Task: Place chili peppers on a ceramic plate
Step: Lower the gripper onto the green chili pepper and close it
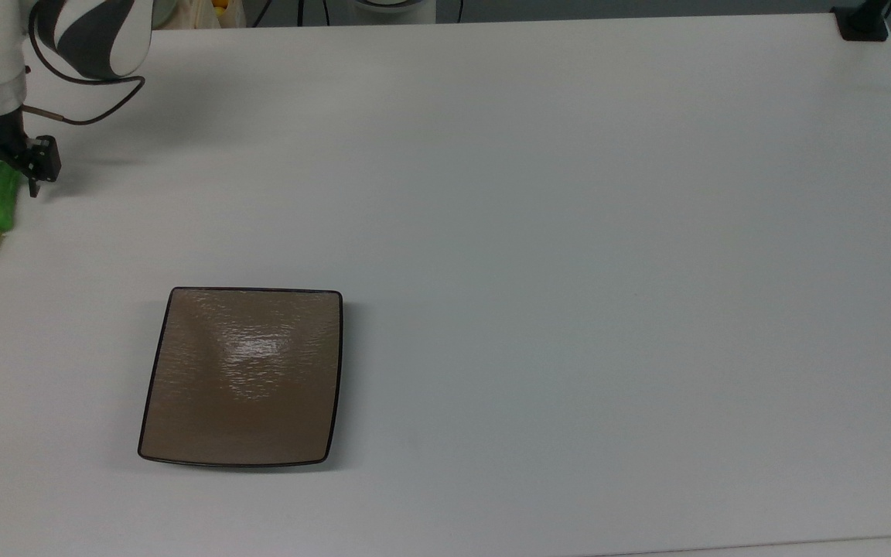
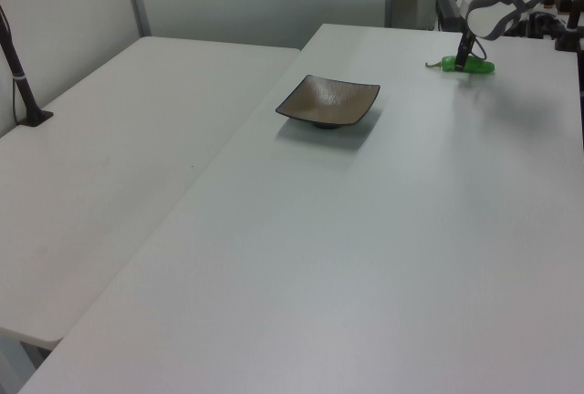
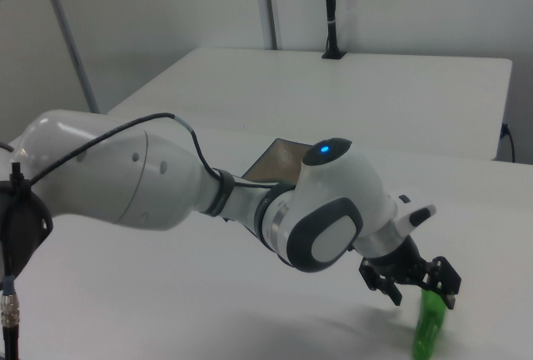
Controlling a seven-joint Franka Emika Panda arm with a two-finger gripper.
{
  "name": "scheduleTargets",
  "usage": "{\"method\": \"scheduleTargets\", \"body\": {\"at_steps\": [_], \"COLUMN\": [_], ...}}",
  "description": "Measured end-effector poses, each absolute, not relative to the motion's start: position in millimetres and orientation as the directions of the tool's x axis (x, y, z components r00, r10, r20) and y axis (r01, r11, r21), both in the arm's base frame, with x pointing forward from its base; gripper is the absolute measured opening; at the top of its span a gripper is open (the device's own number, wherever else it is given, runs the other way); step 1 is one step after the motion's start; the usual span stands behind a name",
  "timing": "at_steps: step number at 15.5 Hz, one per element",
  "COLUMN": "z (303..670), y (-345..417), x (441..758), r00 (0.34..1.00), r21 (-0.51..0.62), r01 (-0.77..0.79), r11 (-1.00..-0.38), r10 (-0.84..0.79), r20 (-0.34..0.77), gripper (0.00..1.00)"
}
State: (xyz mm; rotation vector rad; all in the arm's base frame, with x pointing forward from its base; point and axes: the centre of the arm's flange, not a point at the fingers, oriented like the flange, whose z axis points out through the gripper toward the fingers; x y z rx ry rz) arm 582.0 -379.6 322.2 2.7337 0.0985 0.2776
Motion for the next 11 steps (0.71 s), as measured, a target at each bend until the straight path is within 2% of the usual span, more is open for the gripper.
{"method": "scheduleTargets", "body": {"at_steps": [8,11], "z": [311.2,308.6], "y": [-391.6,-394.1], "x": [576.1,574.1], "r00": [0.978,0.979], "r21": [0.394,0.393], "r01": [0.024,0.022], "r11": [-0.919,-0.919], "r10": [0.103,0.099], "r20": [0.181,0.177], "gripper": [1.0,0.94]}}
